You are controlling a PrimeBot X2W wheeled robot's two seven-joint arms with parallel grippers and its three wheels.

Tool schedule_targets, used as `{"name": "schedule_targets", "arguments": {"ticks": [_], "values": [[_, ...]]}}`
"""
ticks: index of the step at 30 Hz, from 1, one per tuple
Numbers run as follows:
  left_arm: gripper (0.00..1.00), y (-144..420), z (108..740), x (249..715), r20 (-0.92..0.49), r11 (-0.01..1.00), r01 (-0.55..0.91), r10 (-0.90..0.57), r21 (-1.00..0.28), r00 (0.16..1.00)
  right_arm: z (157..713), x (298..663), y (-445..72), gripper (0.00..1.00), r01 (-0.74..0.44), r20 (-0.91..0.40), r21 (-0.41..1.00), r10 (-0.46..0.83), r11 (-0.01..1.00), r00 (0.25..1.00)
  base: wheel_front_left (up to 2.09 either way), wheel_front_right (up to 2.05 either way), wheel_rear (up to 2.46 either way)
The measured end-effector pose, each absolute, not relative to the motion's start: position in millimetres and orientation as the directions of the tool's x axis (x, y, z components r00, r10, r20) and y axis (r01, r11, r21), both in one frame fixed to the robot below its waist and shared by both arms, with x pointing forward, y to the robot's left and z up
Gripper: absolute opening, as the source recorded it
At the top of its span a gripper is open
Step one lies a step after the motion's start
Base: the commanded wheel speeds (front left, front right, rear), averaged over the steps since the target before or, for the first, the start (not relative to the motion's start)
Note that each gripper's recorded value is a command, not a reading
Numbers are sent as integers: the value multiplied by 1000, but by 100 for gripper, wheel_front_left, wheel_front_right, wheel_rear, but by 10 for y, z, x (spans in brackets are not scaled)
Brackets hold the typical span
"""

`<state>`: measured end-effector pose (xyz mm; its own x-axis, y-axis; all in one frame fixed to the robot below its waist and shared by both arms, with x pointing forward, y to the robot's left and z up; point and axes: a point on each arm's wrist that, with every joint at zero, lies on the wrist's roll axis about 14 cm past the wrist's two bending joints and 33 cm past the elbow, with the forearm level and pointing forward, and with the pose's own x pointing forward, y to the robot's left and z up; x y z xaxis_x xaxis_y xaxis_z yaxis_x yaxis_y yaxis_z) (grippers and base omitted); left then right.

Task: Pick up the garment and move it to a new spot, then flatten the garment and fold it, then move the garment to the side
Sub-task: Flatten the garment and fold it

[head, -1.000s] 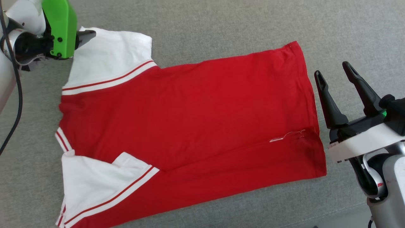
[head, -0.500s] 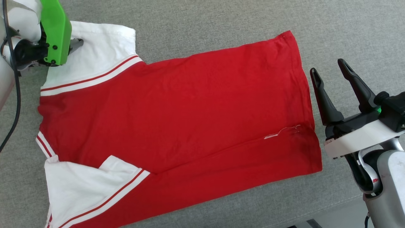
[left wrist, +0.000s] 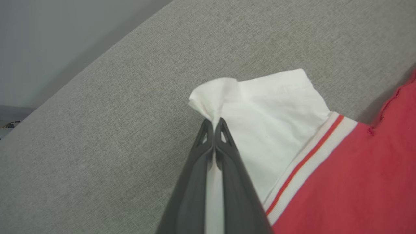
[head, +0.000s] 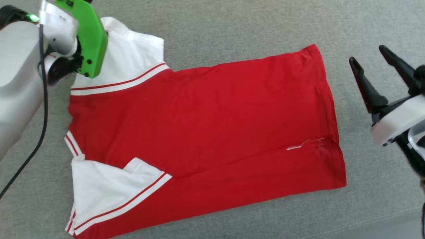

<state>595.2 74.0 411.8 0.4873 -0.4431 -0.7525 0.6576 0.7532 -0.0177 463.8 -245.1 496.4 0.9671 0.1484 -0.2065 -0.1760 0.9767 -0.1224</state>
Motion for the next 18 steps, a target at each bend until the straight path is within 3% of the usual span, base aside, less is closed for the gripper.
{"name": "schedule_targets", "arguments": {"ticks": [6,12,18], "values": [[0,695,4360,5844,-688,726,688,-494,11,532,4908,4850,-2413,100,-285,-411,-140,206,948,888,0,0,0],[0,758,4491,5772,-650,711,701,-506,56,566,4633,4883,-2372,100,-365,-683,-88,211,927,699,0,0,0],[0,720,4502,5704,-630,696,716,-532,57,566,4412,4995,-2280,100,-398,-801,-60,194,915,566,0,0,0]]}}
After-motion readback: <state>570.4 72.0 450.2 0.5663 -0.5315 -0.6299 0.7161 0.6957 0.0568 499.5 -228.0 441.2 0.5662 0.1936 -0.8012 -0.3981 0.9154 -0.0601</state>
